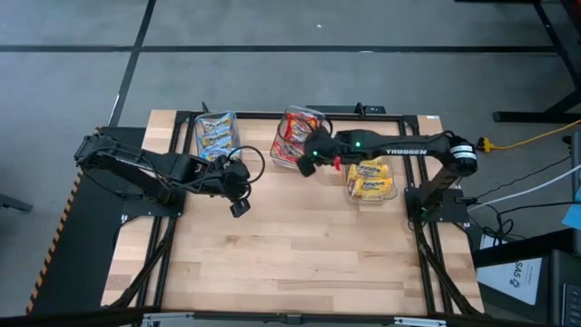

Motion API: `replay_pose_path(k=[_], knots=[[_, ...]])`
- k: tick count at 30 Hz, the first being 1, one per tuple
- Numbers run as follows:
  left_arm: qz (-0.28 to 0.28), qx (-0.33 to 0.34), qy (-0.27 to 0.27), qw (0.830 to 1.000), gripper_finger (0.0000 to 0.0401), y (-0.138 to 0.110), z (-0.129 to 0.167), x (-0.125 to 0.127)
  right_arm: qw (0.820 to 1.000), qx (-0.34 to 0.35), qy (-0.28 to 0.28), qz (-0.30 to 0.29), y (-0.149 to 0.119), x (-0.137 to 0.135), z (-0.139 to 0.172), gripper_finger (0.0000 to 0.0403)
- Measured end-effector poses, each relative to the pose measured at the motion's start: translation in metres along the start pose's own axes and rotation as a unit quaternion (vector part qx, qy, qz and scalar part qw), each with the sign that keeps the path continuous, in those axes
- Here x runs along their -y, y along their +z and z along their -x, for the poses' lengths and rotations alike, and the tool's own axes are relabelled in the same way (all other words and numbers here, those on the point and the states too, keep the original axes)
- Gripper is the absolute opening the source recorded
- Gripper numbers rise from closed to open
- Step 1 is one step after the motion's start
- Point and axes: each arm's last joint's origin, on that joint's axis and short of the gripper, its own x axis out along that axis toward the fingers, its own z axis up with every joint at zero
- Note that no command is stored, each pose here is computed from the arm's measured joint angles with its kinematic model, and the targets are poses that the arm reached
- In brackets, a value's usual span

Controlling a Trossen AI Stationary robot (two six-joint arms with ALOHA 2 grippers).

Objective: Sort Maruchan noodles
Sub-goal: Adjust the middle transparent basket

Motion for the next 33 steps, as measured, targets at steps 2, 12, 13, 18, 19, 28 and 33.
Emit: replay_pose_path(k=[2, 12, 13, 18, 19, 28, 33], knots=[[0.0, 0.0, 0.0, 1.0, 0.0061, 0.0, 0.0, 0.0, 1.0, 0.004, 0.009, -0.008, 0.005, 0.002, -0.005, 0.0], [0.0, 0.007, 0.009, 1.0, 0.0061, 0.0, 0.0, -0.001, 0.998, -0.048, 0.042, 0.004, 0.0, -0.008, -0.04, 0.0], [0.001, 0.009, 0.01, 1.0, 0.0061, 0.001, 0.0, -0.001, 0.998, -0.049, 0.048, 0.004, 0.0, -0.01, -0.042, 0.0], [0.0, 0.009, 0.014, 1.0, 0.0061, 0.002, -0.001, -0.003, 0.996, -0.071, 0.059, 0.011, -0.007, -0.017, -0.061, 0.0], [-0.002, 0.009, 0.013, 1.0, 0.0061, 0.002, -0.001, -0.003, 0.996, -0.07, 0.059, 0.011, -0.007, -0.019, -0.063, 0.0], [-0.003, 0.009, 0.012, 1.0, 0.0061, 0.002, -0.001, -0.002, 0.995, -0.079, 0.062, 0.018, -0.01, -0.02, -0.06, 0.0], [-0.004, 0.008, 0.013, 1.0, 0.0061, 0.002, -0.001, -0.003, 0.992, -0.106, 0.062, 0.032, -0.019, -0.024, -0.055, 0.0]])
